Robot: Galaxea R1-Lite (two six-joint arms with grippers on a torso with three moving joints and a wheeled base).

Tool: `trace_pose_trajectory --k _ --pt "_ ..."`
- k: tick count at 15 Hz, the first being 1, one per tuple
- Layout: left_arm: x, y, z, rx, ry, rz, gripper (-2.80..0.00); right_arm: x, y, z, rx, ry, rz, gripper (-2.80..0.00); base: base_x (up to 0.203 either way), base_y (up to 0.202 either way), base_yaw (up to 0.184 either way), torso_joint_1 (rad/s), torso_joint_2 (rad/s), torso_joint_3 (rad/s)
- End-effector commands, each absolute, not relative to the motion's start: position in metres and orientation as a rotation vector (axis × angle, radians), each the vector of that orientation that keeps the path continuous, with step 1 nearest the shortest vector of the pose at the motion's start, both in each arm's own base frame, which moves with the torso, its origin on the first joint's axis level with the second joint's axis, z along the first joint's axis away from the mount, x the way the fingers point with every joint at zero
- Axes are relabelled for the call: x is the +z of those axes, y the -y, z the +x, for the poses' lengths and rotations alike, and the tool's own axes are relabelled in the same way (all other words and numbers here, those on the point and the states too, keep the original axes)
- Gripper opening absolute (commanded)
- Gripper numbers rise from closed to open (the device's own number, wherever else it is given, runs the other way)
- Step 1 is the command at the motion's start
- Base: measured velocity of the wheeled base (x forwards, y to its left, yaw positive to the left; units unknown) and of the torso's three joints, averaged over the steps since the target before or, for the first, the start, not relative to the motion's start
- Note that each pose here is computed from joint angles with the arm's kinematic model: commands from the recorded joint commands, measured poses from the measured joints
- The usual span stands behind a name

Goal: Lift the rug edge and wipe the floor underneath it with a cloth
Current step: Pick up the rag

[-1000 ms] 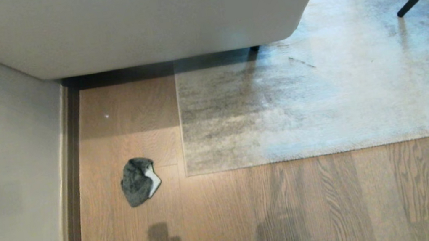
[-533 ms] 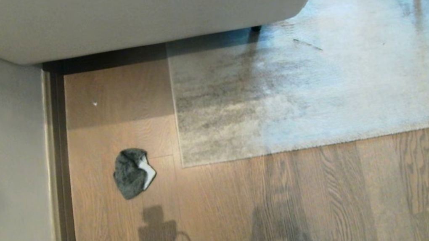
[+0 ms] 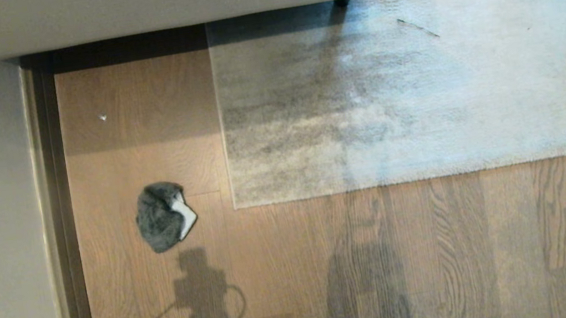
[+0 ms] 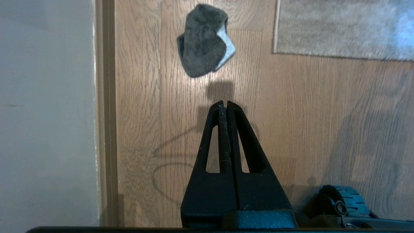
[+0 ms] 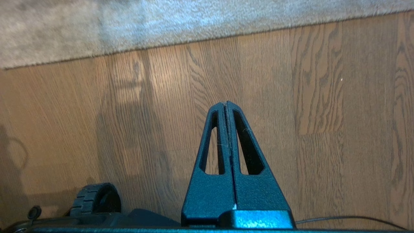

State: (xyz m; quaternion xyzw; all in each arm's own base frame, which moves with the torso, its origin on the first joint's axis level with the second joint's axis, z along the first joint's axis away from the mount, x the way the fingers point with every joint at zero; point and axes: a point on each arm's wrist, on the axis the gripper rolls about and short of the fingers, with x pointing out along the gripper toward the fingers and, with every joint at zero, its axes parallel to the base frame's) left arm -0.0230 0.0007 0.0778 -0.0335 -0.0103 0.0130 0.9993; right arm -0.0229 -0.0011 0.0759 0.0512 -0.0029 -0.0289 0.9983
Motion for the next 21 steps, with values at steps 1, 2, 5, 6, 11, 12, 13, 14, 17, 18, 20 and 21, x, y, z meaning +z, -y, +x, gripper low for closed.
trace_pose_trajectory --k 1,2,5,6,11,12,13,14,17,18,20,21 --pt "0.0778 -0.0007 -0.0229 0.027 0.021 -0.068 -2.8 0.0758 0.0011 -0.0229 -0.058 0.005 0.103 -2.8 0.0 0.0 0.0 0.002 0.0 -0.202" --pt "0.0777 -0.0007 -0.0229 0.028 0.02 -0.068 -2.8 0.0761 0.0011 -0.023 -0.058 0.006 0.103 -2.8 0.0 0.0 0.0 -0.002 0.0 -0.198" --pt "0.0778 -0.0006 -0.0229 0.026 0.021 -0.068 -2.8 0.0762 0.0011 -0.0229 -0.058 0.007 0.103 -2.8 0.0 0.0 0.0 0.001 0.0 -0.2" --pt "0.0778 -0.0007 -0.0229 0.027 0.021 -0.068 -2.8 0.0761 0.0011 -0.023 -0.058 0.006 0.103 -2.8 0.0 0.0 0.0 -0.006 0.01 -0.193" --pt "0.0778 -0.0007 -0.0229 0.026 0.021 -0.069 -2.8 0.0762 0.0011 -0.023 -0.058 0.008 0.103 -2.8 0.0 0.0 0.0 0.004 0.0 -0.198" --pt "0.0778 -0.0007 -0.0229 0.025 0.02 -0.069 -2.8 0.0761 0.0011 -0.023 -0.058 0.006 0.103 -2.8 0.0 0.0 0.0 -0.002 0.0 -0.194" --pt "0.0778 -0.0007 -0.0229 0.026 0.021 -0.069 -2.8 0.0762 0.0011 -0.023 -0.058 0.007 0.103 -2.8 0.0 0.0 0.0 0.002 0.0 -0.194" --pt "0.0778 -0.0006 -0.0229 0.027 0.021 -0.069 -2.8 0.0761 0.0011 -0.023 -0.058 0.006 0.103 -2.8 0.0 0.0 0.0 0.002 0.01 -0.206" --pt "0.0778 -0.0006 -0.0229 0.027 0.021 -0.069 -2.8 0.0761 0.0011 -0.023 -0.058 0.006 0.103 -2.8 0.0 0.0 0.0 -0.001 0.0 -0.188" --pt "0.0778 -0.0007 -0.0229 0.025 0.021 -0.069 -2.8 0.076 0.0011 -0.0229 -0.058 0.007 0.103 -2.8 0.0 0.0 0.0 0.006 0.01 -0.092" --pt "0.0778 -0.0007 -0.0229 0.025 0.021 -0.069 -2.8 0.076 0.0011 -0.0229 -0.058 0.006 0.103 -2.8 0.0 0.0 0.0 0.003 0.0 -0.04" --pt "0.0778 -0.0007 -0.0229 0.025 0.021 -0.069 -2.8 0.076 0.0011 -0.0229 -0.057 0.006 0.103 -2.8 0.0 0.0 0.0 0.0 0.0 0.0"
